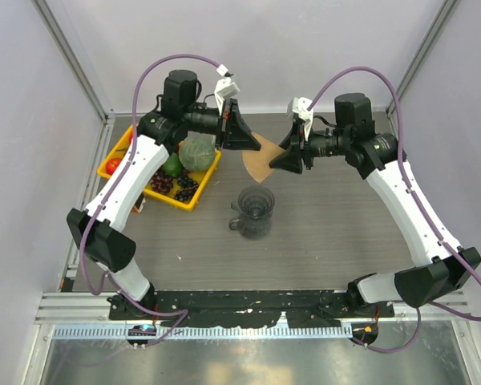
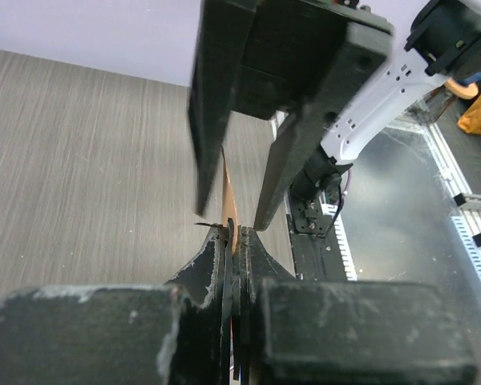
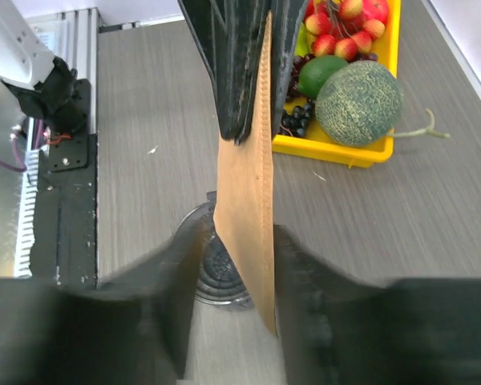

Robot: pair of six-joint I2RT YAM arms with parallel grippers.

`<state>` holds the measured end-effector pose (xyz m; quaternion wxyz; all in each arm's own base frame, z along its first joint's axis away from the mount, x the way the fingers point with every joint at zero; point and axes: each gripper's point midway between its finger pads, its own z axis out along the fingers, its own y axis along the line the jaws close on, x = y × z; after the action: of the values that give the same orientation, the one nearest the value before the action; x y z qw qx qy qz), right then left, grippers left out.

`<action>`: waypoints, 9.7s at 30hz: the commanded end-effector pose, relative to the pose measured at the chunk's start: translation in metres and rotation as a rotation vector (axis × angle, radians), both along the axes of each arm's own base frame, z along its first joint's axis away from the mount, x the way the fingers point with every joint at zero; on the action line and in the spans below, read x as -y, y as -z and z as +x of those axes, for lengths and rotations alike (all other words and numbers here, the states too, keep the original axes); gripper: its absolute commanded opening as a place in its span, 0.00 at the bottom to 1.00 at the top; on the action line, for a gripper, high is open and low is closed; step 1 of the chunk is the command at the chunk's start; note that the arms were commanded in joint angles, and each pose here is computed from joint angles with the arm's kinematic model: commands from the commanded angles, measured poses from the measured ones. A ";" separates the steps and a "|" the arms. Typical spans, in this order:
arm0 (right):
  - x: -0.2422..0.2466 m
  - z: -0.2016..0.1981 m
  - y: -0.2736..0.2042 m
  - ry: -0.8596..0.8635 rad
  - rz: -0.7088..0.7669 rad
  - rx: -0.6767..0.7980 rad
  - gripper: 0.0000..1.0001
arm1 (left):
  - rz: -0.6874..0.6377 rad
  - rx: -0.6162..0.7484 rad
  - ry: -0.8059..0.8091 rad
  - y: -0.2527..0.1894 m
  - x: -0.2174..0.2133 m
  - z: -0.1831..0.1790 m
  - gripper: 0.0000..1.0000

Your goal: Place the coffee filter in the dripper

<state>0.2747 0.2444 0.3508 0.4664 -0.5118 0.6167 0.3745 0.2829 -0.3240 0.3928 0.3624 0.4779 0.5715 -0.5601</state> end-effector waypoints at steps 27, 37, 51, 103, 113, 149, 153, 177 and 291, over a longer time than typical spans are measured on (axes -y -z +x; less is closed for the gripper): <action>-0.010 -0.024 -0.032 -0.124 0.183 -0.007 0.05 | -0.093 0.082 -0.227 -0.027 -0.056 0.006 0.77; -0.014 -0.035 -0.034 -0.160 0.186 0.006 0.05 | -0.086 0.043 -0.224 -0.022 -0.045 0.020 0.74; -0.017 -0.047 -0.039 -0.199 0.191 0.015 0.05 | -0.074 0.016 -0.222 -0.014 -0.044 0.023 0.73; -0.020 -0.006 -0.049 -0.068 0.106 0.178 0.46 | 0.010 0.202 -0.209 0.009 -0.045 -0.014 0.00; -0.024 -0.015 -0.035 -0.154 0.033 0.196 0.28 | 0.055 0.276 -0.209 0.017 -0.041 -0.020 0.00; -0.029 -0.043 -0.004 -0.329 -0.175 0.507 0.05 | 0.002 0.401 -0.050 -0.021 -0.048 -0.066 0.39; -0.030 -0.041 -0.006 -0.315 -0.166 0.498 0.05 | 0.010 0.399 -0.048 -0.017 -0.046 -0.064 0.41; -0.038 -0.051 -0.008 -0.332 -0.139 0.477 0.05 | 0.053 0.442 -0.023 -0.005 -0.040 -0.068 0.42; -0.041 -0.033 -0.023 -0.228 -0.064 0.290 0.37 | 0.084 0.351 -0.102 0.027 -0.038 -0.035 0.00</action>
<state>0.2361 0.2887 0.3490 0.4646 -0.6663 0.4870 0.3209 0.2452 -0.2893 0.3356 0.4305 0.5811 0.5608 -0.4031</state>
